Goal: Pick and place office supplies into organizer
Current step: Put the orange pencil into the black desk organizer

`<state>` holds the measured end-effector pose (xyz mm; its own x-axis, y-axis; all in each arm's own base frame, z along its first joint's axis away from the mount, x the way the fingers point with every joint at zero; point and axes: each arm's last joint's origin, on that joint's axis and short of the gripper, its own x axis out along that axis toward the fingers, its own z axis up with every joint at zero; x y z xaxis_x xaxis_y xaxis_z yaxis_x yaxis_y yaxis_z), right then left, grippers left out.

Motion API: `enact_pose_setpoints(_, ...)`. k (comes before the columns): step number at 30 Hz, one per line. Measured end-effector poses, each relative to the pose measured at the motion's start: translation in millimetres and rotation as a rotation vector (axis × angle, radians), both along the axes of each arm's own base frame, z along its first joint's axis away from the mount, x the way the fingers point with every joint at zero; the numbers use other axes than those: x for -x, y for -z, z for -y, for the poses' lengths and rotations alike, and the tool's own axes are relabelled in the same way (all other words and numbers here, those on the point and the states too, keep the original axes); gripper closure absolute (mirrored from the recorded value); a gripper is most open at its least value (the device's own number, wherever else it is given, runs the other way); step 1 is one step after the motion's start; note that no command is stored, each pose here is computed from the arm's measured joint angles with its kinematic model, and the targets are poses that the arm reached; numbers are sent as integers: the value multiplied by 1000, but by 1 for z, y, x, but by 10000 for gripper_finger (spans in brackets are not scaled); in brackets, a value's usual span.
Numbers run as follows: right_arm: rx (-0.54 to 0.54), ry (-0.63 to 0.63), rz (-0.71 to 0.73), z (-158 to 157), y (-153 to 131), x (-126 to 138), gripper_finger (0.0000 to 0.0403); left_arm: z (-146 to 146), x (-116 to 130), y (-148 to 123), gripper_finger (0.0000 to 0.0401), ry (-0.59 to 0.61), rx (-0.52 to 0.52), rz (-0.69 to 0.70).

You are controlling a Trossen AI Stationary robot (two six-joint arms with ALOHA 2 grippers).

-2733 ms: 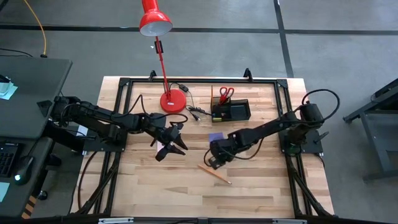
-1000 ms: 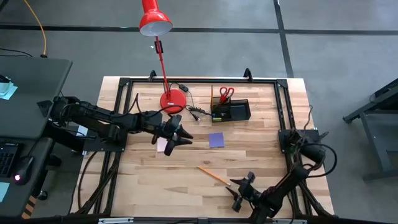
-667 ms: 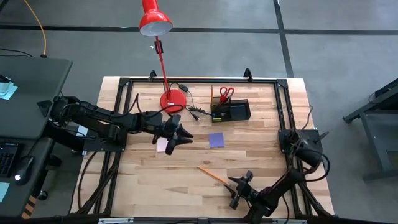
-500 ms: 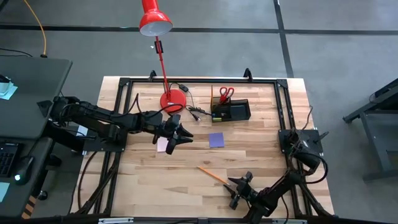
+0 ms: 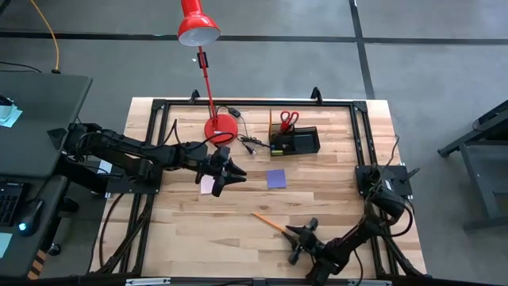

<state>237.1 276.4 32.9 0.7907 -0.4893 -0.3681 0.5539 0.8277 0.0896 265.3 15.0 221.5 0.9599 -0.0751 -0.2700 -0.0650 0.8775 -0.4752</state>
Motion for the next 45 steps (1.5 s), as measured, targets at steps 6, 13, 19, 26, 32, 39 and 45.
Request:
enact_pose_setpoints(6,-56,-12,-34,-2,-1,-1,384,0,0,0,290,-20,17,1)
enact_pose_setpoints(13,-134,-18,-40,-6,-9,3,396,-1,0,-1,290,-32,20,12)
enact_pose_setpoints(19,-251,-15,-135,1,-48,-1,398,-1,0,-1,290,-26,0,10)
enact_pose_setpoints(26,-211,-77,-236,12,-68,-11,400,1,0,0,290,37,-77,11)
enact_pose_setpoints(32,-175,-121,-269,17,-85,-14,400,3,0,0,290,137,-116,25)
enact_pose_setpoints(39,-133,-165,-322,27,-103,-18,400,11,2,5,290,282,-189,-25)
enact_pose_setpoints(45,-130,-220,-367,37,-118,-25,401,19,-11,-5,290,363,-366,-188)
